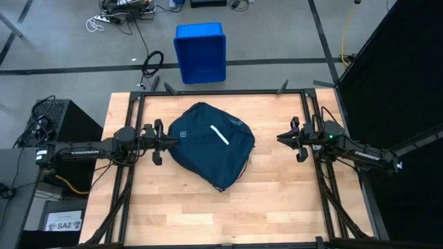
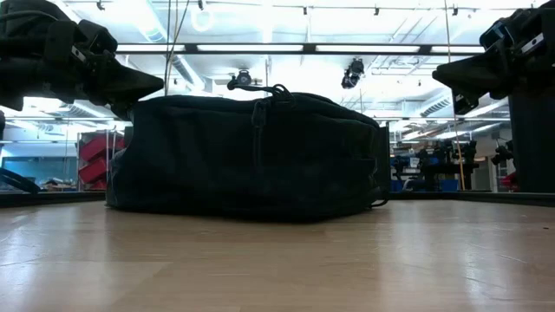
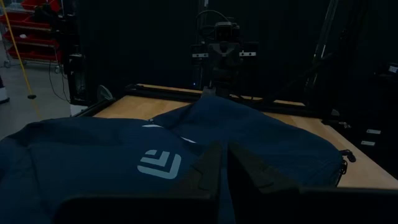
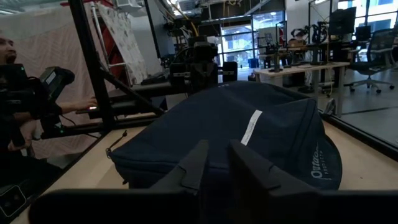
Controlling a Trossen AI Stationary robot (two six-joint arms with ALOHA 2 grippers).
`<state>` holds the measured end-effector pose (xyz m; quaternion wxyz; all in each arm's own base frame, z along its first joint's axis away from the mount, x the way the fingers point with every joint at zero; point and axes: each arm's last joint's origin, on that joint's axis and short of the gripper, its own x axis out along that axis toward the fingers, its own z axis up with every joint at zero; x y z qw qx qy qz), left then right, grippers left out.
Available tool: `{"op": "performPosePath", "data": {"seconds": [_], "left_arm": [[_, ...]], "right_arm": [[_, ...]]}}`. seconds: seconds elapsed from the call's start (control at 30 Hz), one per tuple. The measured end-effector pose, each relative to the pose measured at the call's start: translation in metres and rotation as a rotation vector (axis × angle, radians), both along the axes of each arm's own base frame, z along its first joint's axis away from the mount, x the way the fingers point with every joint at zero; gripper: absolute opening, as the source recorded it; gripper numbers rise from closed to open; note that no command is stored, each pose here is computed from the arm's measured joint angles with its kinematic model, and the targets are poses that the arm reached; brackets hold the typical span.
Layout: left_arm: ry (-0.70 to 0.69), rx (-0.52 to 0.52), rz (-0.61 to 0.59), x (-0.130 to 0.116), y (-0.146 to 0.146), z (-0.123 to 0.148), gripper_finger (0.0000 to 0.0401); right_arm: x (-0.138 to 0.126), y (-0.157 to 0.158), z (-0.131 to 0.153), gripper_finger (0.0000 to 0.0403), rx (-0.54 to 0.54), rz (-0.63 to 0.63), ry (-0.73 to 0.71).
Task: Unpack backpack
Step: Return to Home Position
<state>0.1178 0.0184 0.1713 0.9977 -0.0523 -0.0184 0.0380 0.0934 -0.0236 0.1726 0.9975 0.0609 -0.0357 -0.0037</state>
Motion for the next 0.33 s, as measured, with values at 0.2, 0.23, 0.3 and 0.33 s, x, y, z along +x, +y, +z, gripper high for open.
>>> {"op": "performPosePath", "data": {"seconds": [0.2, 0.23, 0.3, 0.33], "left_arm": [[0.000, 0.000, 0.000, 0.0000, 0.0000, 0.0000, 0.0000], [0.000, 0.000, -0.001, 0.0000, 0.0000, 0.0000, 0.0000], [0.000, 0.000, 0.000, 0.0000, 0.0000, 0.0000, 0.0000], [0.000, 0.000, 0.000, 0.0000, 0.0000, 0.0000, 0.0000]], "right_arm": [[0.0000, 0.0000, 0.0000, 0.0046, 0.000, 0.000, 0.000], [0.0000, 0.0000, 0.0001, 0.0046, 0.000, 0.000, 0.000], [0.0000, 0.0000, 0.0000, 0.0048, 0.000, 0.000, 0.000], [0.0000, 0.0000, 0.0001, 0.0048, 0.000, 0.000, 0.000]]}}
